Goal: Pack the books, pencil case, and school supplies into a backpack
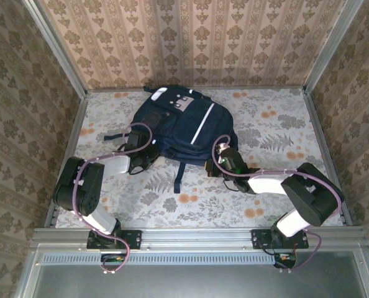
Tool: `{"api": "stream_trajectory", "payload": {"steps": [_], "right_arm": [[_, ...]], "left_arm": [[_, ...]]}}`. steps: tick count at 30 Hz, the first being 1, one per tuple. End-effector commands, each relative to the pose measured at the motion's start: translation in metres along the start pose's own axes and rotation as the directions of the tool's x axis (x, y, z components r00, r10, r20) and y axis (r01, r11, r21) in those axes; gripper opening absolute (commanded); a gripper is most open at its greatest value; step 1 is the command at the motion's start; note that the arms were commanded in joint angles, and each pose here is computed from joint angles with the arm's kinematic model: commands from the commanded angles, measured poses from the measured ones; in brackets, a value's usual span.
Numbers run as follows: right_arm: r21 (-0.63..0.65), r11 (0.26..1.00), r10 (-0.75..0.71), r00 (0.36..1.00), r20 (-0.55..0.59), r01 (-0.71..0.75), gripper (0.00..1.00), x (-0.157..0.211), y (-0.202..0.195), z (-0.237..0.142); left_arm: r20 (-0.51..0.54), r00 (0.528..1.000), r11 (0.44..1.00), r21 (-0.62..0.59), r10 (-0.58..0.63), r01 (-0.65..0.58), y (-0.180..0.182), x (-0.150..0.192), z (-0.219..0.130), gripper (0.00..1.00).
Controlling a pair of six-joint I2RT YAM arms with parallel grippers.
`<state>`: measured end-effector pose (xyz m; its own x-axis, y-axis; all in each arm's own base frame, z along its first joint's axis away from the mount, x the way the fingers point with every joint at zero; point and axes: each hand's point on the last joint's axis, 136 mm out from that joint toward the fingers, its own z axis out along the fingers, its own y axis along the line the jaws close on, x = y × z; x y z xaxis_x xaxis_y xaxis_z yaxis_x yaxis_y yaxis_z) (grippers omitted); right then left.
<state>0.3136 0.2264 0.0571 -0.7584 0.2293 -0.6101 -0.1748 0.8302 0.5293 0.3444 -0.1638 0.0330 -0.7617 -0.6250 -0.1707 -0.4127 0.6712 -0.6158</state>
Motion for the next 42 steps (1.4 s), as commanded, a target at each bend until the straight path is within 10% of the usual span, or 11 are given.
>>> {"api": "stream_trajectory", "payload": {"steps": [1, 9, 14, 21, 42], "right_arm": [[0.138, 0.99, -0.001, 1.0, -0.015, 0.003, 0.0, 0.004, -0.044, -0.018], [0.255, 0.967, 0.008, 0.999, 0.044, -0.02, 0.0, -0.018, -0.08, -0.05], [0.121, 0.985, -0.115, 0.991, -0.061, 0.122, 0.0, -0.008, -0.045, -0.037], [-0.116, 0.956, -0.285, 0.949, -0.134, 0.27, 0.0, 0.023, 0.051, 0.001], [0.118, 0.969, -0.193, 0.961, -0.196, 0.219, 0.1, -0.028, 0.053, -0.026]], "left_arm": [[0.074, 0.997, 0.99, -0.137, -0.016, 0.026, 0.034, -0.024, -0.001, 0.0], [0.098, 0.995, 0.987, -0.157, -0.017, 0.032, 0.03, -0.041, -0.003, 0.0], [0.089, 0.995, 0.992, -0.123, 0.034, -0.023, 0.001, -0.059, 0.001, 0.0], [0.082, 0.994, 0.994, -0.091, 0.073, -0.065, -0.04, -0.082, -0.027, 0.39], [-0.123, 0.959, 0.964, 0.108, 0.255, -0.242, -0.062, 0.026, -0.026, 0.62]]}}
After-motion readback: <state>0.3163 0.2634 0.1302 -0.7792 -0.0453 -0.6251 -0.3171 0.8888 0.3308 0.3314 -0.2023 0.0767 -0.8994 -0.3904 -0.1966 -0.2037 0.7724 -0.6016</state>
